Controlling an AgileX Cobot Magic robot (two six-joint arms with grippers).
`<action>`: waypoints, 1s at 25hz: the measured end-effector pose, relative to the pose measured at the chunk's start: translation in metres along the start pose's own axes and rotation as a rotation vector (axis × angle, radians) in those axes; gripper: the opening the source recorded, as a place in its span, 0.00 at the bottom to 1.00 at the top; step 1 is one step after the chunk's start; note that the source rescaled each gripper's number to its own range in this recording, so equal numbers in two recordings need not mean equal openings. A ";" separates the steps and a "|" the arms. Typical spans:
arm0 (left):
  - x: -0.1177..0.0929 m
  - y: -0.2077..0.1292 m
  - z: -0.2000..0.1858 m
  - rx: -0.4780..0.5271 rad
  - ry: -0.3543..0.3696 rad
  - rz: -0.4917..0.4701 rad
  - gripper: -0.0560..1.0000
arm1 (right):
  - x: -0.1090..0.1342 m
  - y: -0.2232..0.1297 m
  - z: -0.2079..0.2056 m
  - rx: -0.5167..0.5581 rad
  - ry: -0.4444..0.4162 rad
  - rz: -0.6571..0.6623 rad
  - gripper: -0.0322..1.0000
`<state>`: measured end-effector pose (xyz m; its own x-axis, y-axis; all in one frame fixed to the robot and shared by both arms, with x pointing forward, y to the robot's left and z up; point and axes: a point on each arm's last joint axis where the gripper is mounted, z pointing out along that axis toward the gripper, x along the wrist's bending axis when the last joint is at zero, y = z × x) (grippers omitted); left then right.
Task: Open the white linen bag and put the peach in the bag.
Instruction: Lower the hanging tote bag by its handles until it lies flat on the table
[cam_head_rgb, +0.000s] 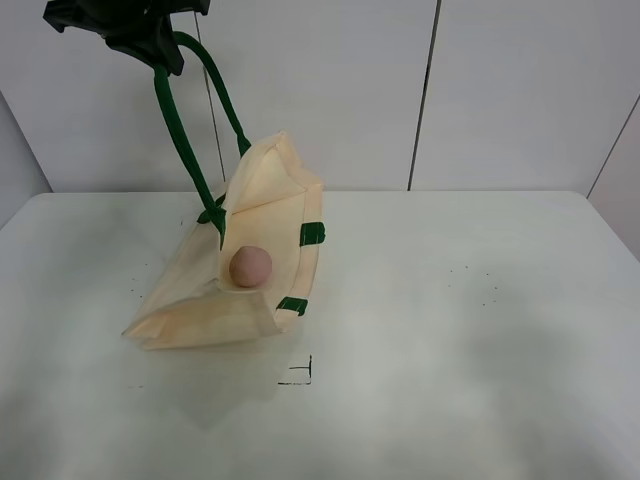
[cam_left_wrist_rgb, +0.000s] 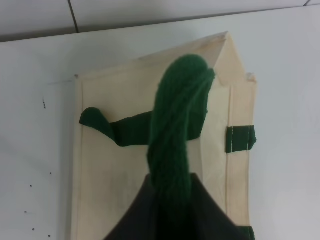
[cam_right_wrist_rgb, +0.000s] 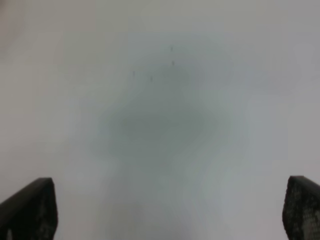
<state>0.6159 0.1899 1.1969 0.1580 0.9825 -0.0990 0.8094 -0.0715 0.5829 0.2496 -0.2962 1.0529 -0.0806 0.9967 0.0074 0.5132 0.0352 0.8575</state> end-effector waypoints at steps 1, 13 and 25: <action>0.000 0.000 0.000 0.000 0.000 0.000 0.05 | 0.000 -0.002 -0.004 -0.029 0.000 -0.001 1.00; -0.001 -0.001 0.016 0.034 -0.007 -0.004 0.05 | 0.000 -0.008 -0.012 -0.092 -0.002 -0.003 1.00; -0.011 -0.037 0.172 0.341 -0.090 -0.034 0.06 | 0.000 -0.008 -0.012 -0.092 -0.002 -0.002 1.00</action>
<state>0.6816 0.1519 1.0376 0.1645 0.9672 -0.1934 0.9549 -0.1070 0.2771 0.2352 -0.2972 1.0527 -0.0804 0.9968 0.0044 0.4323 0.0309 0.9012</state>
